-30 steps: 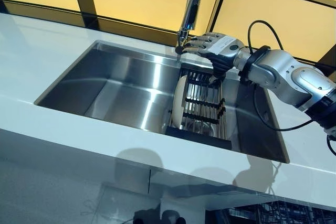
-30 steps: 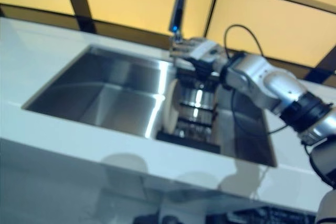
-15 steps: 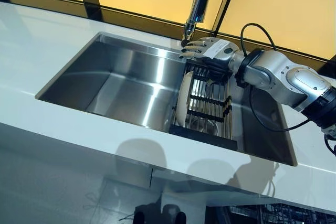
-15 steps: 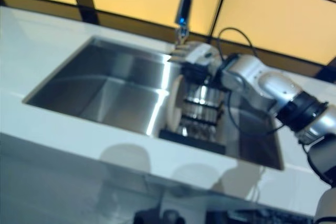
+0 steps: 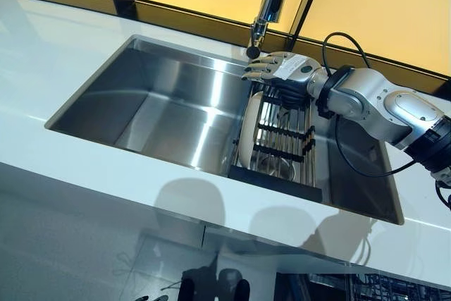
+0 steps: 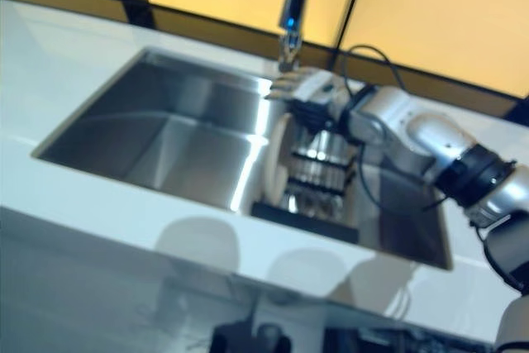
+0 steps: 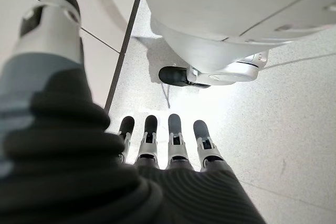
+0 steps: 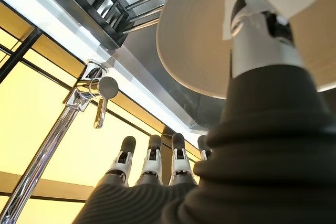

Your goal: Take plates into dishwasher

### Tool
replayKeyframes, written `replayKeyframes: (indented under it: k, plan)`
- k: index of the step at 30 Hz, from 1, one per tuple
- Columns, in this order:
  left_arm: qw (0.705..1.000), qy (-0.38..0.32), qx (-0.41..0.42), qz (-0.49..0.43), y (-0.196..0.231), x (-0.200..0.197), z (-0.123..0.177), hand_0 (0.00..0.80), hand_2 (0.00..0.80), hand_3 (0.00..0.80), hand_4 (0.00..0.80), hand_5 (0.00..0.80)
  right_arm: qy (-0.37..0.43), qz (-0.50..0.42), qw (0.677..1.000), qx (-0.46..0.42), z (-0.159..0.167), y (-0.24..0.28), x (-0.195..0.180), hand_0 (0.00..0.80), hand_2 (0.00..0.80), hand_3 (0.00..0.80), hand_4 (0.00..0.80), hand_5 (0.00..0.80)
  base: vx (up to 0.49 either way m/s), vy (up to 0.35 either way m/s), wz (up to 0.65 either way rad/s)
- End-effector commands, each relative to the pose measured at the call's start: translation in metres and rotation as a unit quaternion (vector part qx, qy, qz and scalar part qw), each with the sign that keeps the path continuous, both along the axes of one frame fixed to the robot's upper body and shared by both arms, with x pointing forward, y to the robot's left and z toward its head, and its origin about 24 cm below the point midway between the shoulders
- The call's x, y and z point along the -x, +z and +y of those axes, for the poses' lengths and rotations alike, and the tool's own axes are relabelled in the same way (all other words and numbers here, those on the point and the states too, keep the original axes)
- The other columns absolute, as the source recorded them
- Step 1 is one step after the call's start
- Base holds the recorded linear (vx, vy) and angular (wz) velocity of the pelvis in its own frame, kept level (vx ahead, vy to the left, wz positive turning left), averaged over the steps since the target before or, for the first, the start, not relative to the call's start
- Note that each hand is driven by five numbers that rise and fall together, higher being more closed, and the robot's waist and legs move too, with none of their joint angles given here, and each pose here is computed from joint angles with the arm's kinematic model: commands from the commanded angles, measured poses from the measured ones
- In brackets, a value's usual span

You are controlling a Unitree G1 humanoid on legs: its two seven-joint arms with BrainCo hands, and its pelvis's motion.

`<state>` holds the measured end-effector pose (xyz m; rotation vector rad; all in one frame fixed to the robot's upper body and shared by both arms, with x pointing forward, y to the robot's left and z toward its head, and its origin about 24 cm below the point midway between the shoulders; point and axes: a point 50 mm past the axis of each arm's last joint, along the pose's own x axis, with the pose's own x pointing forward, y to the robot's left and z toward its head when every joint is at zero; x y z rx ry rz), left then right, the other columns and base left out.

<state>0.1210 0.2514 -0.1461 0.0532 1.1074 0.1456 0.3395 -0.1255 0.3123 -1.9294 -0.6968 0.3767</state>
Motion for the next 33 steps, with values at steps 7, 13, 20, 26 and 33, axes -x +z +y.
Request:
replayKeyframes:
  k: [7,13,20,26,33]
  plan:
    - [1.000,0.002,0.007,-0.020,0.004,-0.007,0.004,0.000,0.000,0.000,0.000,0.000,0.005,-0.004,1.000,0.007,0.002,0.007,0.002,0.000,0.000,0.000,0.000,0.000,0.000,0.000,0.00]
    - [1.000,0.002,0.009,-0.025,0.004,-0.010,0.003,0.000,0.000,0.000,0.000,0.000,0.008,-0.004,1.000,0.004,0.004,0.006,0.001,0.000,0.000,0.000,0.000,0.000,-0.005,0.000,0.00]
    - [0.999,0.004,0.012,-0.031,0.005,-0.013,0.002,0.000,0.000,0.000,0.000,0.000,0.012,-0.001,1.000,0.005,0.007,0.005,0.002,0.000,0.000,0.000,0.000,0.000,-0.006,0.003,0.03]
    - [0.999,0.004,0.012,-0.035,0.006,-0.014,0.002,0.000,0.000,0.000,0.000,0.000,0.011,0.001,1.000,0.002,0.007,0.003,0.001,0.000,0.000,0.000,0.000,0.000,-0.003,0.001,0.01]
    - [0.999,0.003,0.014,-0.039,0.007,-0.017,0.003,0.000,0.000,0.000,0.000,0.000,0.008,0.010,1.000,0.009,0.008,0.000,0.001,0.000,0.000,0.000,0.000,0.000,0.000,0.000,0.00]
